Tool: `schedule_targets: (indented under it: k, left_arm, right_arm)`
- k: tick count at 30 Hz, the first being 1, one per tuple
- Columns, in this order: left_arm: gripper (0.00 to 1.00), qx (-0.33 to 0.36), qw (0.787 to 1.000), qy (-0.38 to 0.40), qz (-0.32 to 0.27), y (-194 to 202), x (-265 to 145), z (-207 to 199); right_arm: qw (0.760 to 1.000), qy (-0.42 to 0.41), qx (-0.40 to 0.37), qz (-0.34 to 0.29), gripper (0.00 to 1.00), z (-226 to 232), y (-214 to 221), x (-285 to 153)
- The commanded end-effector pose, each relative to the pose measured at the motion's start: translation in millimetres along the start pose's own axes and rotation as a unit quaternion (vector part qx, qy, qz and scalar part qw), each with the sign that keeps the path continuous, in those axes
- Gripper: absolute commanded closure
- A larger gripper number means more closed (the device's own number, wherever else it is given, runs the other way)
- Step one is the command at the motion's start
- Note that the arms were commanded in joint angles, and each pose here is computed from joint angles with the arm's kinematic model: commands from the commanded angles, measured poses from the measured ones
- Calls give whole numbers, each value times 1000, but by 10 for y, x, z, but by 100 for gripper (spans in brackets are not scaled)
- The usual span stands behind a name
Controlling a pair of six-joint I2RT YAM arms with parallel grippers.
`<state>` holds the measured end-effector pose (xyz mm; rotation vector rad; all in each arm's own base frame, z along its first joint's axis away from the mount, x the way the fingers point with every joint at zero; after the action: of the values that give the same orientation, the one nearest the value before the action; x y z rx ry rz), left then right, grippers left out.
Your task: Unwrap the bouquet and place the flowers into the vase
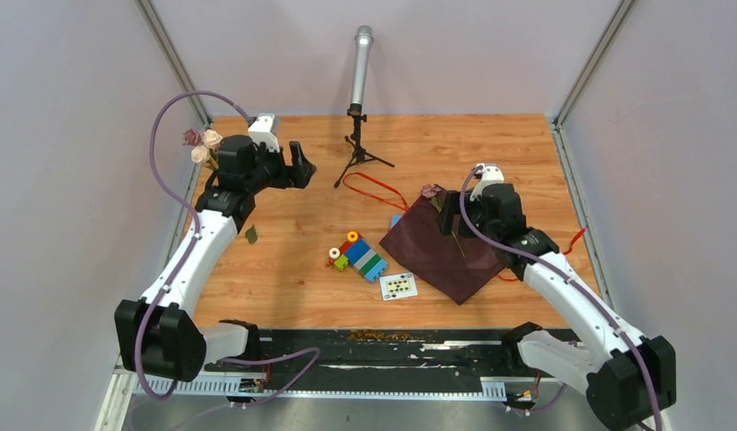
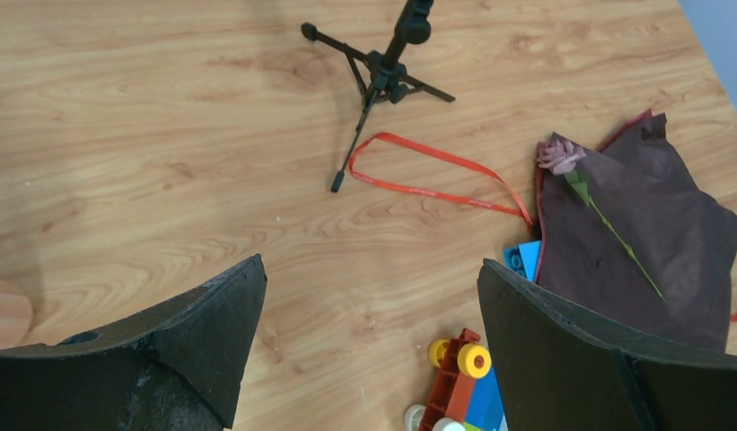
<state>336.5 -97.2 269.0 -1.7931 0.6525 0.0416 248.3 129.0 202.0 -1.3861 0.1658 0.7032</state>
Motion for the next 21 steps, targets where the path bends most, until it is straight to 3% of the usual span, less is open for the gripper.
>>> schedule_targets:
  k: [1,6,14,21]
  left_arm:
    - [5,9,999,33,13,33,-70,-99]
    - [4,14,999,50,11,48,-169,-161]
    - [4,13,999,42,18,151,-163,-116]
    - [4,19,999,37,22,151,-170,-101]
  right_arm:
    - [998,29,33,39,21,-215,28,100]
    - [995,57,33,74,23,-331,150,284]
    - [985,67,44,151,38,-380,343,745]
    - [982,76,30,168,47,-429,362,980]
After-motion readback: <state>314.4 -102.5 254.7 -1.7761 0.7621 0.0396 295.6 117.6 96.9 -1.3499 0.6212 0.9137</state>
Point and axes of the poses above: each gripper's point midway between its finger pads, its own x axis out along the fingers, its own z axis along the line the jaws close on, y = z × x, the point moved 5 cm from there along -x, back along the fingers, and after that the axes turned 4 degrees about -x, right-handed, at the moved point
